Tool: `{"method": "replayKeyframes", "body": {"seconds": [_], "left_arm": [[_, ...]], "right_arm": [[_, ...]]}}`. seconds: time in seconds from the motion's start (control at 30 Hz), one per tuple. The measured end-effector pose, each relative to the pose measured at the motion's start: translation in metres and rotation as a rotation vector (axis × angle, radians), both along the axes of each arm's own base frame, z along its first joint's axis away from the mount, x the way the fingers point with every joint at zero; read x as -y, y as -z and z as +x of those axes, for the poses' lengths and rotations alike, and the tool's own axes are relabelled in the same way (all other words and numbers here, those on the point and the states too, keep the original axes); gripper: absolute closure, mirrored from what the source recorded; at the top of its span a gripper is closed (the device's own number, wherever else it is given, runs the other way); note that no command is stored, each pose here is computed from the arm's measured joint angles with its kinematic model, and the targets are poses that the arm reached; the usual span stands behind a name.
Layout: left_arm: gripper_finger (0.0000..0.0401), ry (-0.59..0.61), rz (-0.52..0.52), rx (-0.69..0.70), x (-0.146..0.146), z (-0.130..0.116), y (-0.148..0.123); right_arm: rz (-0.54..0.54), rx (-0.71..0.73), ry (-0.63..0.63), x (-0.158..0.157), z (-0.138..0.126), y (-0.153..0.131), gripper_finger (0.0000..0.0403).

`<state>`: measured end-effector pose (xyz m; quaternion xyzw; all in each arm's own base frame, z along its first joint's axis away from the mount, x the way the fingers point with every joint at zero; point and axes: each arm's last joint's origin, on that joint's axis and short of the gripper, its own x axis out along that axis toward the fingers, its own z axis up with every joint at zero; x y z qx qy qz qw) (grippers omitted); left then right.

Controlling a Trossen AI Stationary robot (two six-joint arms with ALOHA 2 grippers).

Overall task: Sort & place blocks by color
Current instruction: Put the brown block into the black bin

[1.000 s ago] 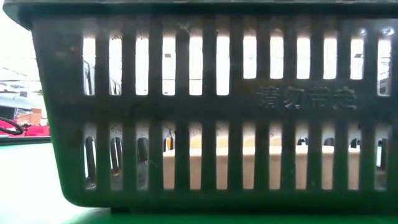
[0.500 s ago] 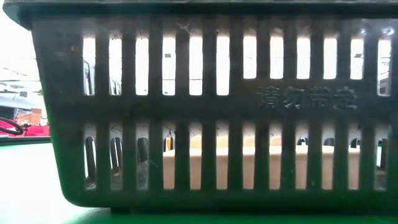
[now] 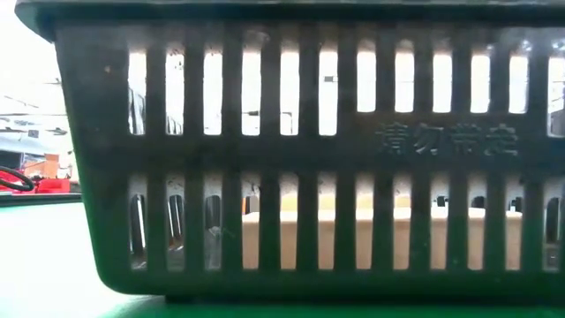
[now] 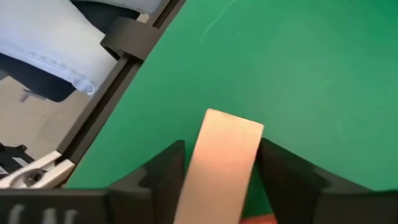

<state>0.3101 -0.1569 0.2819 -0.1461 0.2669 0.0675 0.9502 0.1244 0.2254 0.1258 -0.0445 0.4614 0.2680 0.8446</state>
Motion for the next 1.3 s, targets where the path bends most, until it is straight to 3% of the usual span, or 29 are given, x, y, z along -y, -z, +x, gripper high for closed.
{"method": "replayKeyframes", "body": {"seconds": [0.17, 0.4, 0.53, 0.73, 0.9, 1.13, 1.3], "left_arm": [[0.0222, -0.004, 0.002, 0.001, 0.0, 0.0, 0.0], [0.0222, -0.016, 0.013, 0.006, -0.001, 0.0, 0.0], [0.0222, -0.016, 0.018, 0.007, -0.001, 0.0, 0.0], [0.0222, -0.019, 0.016, 0.013, -0.001, 0.001, -0.001], [0.0222, 0.005, 0.041, 0.042, 0.0, 0.002, -0.004], [0.0222, 0.122, 0.221, 0.101, 0.002, 0.007, -0.009], [0.0222, 0.194, 0.348, 0.16, 0.005, 0.012, -0.012]], "right_arm": [[-0.026, 0.019, -0.013, 0.001, 0.0, 0.0, 0.0285], [0.006, 0.03, -0.008, 0.001, 0.0, -0.004, 0.0288], [0.096, 0.079, -0.007, 0.005, 0.0, -0.028, 0.0288], [0.17, 0.344, 0.114, 0.023, 0.007, -0.073, 0.0288], [0.157, 0.625, 0.268, 0.039, 0.019, -0.105, 0.0285], [0.18, 0.927, 0.349, 0.058, 0.044, -0.14, 0.0283], [0.184, 1.044, 0.429, 0.075, 0.06, -0.152, 0.0283]]}}
